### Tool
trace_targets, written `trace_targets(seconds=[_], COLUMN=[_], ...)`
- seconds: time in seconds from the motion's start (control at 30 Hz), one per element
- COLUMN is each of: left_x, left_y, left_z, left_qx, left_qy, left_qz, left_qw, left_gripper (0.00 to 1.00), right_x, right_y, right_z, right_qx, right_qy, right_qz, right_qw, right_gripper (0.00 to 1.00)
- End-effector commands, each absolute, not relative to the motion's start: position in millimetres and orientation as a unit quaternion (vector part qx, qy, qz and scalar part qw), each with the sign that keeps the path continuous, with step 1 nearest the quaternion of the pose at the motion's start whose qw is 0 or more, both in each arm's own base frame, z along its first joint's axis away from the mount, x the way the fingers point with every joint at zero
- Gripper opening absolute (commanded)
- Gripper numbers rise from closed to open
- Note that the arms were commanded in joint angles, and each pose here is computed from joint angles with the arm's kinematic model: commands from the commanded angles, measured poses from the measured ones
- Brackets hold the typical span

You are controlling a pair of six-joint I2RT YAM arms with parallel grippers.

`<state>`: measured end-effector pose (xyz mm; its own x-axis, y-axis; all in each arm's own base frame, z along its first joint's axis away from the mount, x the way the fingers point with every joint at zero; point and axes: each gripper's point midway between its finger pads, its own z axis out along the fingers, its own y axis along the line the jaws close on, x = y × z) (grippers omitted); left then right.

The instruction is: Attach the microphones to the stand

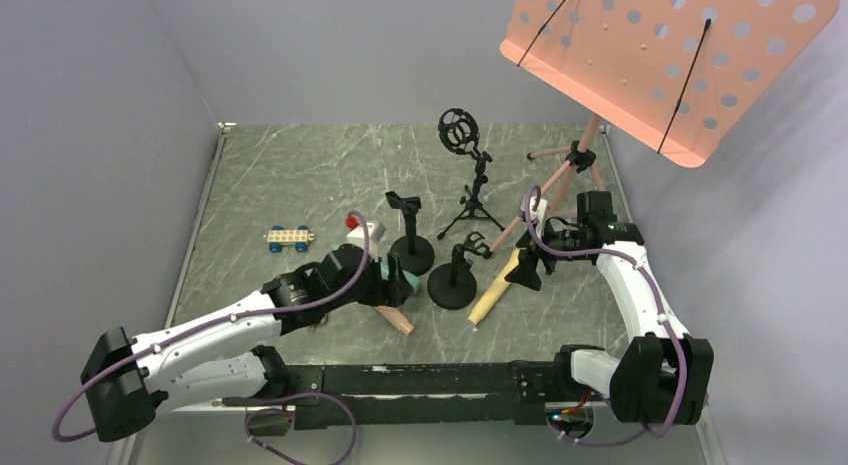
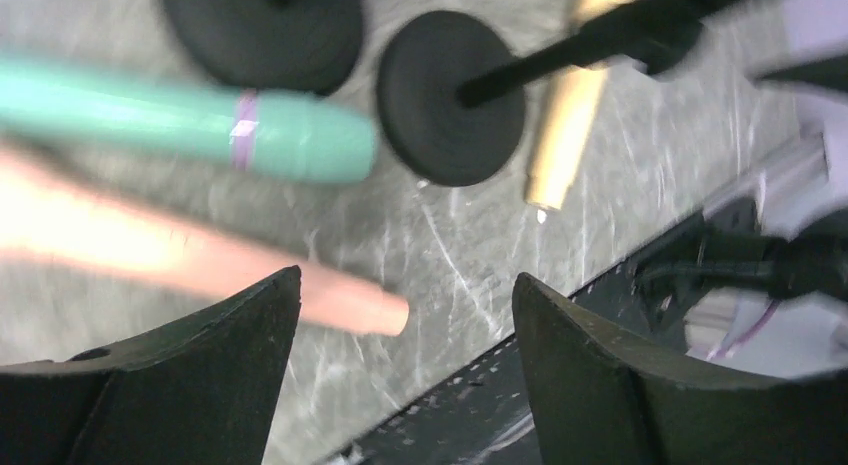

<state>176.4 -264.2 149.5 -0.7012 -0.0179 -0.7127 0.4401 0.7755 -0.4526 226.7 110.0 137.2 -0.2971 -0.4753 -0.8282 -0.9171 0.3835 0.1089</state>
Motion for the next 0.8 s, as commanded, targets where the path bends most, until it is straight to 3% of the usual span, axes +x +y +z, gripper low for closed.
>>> trace_targets(seconds=[0.0,0.1,0.5,0.77], left_x=[183,185,191,193], left_y=[-225,-216,-231,-209], left_z=[119,100,62,70], left_qx=[-0.218,-0.275,-0.27,-0.278], left_qy=[0.895,0.902,0.94,0.932], left_qz=[-0.251,-0.19,-0.031,0.023], left_qw=[0.299,0.274,0.204,0.232], left_gripper=[0.8,0.79,0.78,0.78], right_x=[238,237,236,234], right_y=[112,113,110,111], right_z=[146,147,152,153], right_qx=[-0.453,-0.454,-0.46,-0.462], right_qy=[0.744,0.743,0.74,0.738], right_qz=[0.3,0.305,0.279,0.286], right_qw=[0.389,0.387,0.403,0.401], right_gripper=[1.0,1.0,1.0,1.0])
